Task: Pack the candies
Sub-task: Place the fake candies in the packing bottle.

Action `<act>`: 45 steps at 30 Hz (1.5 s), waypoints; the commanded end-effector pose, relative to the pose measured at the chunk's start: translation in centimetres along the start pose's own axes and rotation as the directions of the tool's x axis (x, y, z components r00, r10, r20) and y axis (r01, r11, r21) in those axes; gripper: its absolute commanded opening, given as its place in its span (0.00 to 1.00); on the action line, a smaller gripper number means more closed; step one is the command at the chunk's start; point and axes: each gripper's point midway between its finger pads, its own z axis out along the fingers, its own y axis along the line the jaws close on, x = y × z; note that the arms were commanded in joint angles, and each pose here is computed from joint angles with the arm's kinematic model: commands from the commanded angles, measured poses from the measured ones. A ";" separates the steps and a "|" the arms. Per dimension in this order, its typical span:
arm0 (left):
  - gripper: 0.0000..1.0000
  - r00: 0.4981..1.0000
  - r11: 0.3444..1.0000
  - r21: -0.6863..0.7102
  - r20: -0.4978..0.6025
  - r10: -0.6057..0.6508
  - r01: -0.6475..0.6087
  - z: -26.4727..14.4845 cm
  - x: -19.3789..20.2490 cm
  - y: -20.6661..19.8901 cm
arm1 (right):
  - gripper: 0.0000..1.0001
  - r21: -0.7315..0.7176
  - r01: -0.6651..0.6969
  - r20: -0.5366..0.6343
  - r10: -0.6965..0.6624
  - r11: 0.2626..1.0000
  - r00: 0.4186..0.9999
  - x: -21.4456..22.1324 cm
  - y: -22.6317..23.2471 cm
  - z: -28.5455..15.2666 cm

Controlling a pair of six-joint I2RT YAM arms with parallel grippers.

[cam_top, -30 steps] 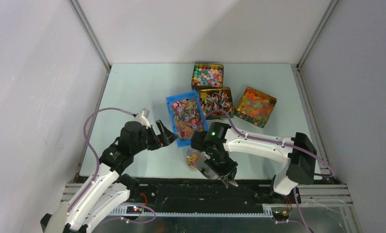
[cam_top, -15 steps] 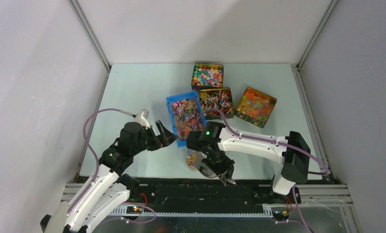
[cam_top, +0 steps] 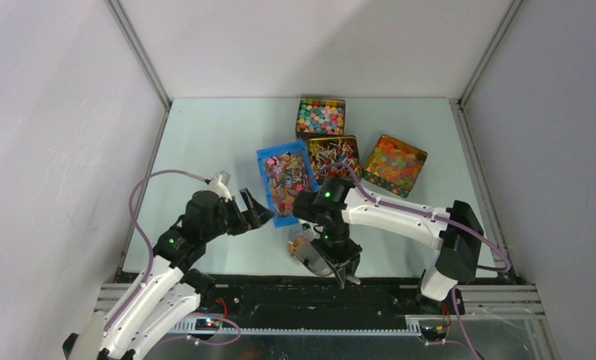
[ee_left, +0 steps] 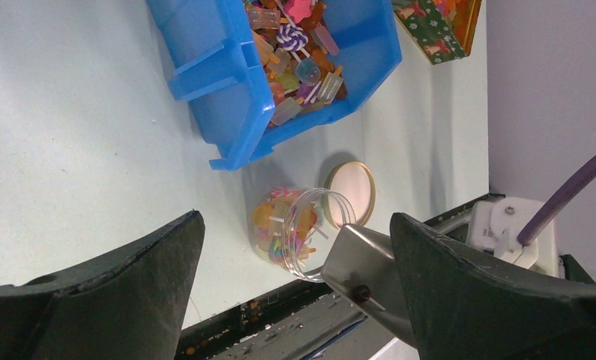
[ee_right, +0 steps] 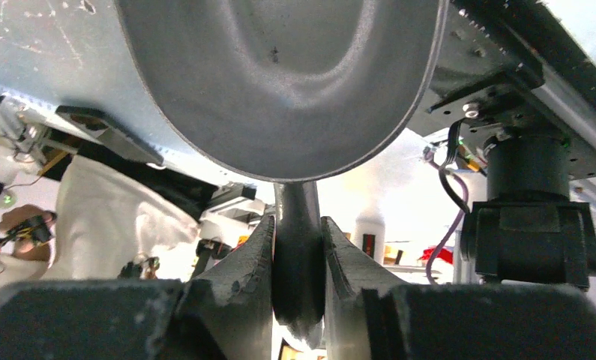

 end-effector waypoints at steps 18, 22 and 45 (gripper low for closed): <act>1.00 1.000 1.000 0.020 -0.020 0.006 -0.005 -0.1 0.4 -0.4 | 0.00 -0.382 -0.045 -0.096 0.009 0.923 0.995 1.2 1.6 -2.1; 1.00 1.000 1.000 0.016 -0.023 0.005 -0.004 -0.1 0.5 -0.3 | 0.00 -0.400 -0.056 -0.111 0.013 0.915 0.994 1.1 1.4 -2.3; 0.90 0.981 0.990 -0.047 -0.131 -0.141 0.136 3.9 0.3 -0.6 | 0.00 -0.203 0.051 0.232 -0.003 0.978 0.973 -6.0 -1.3 -5.8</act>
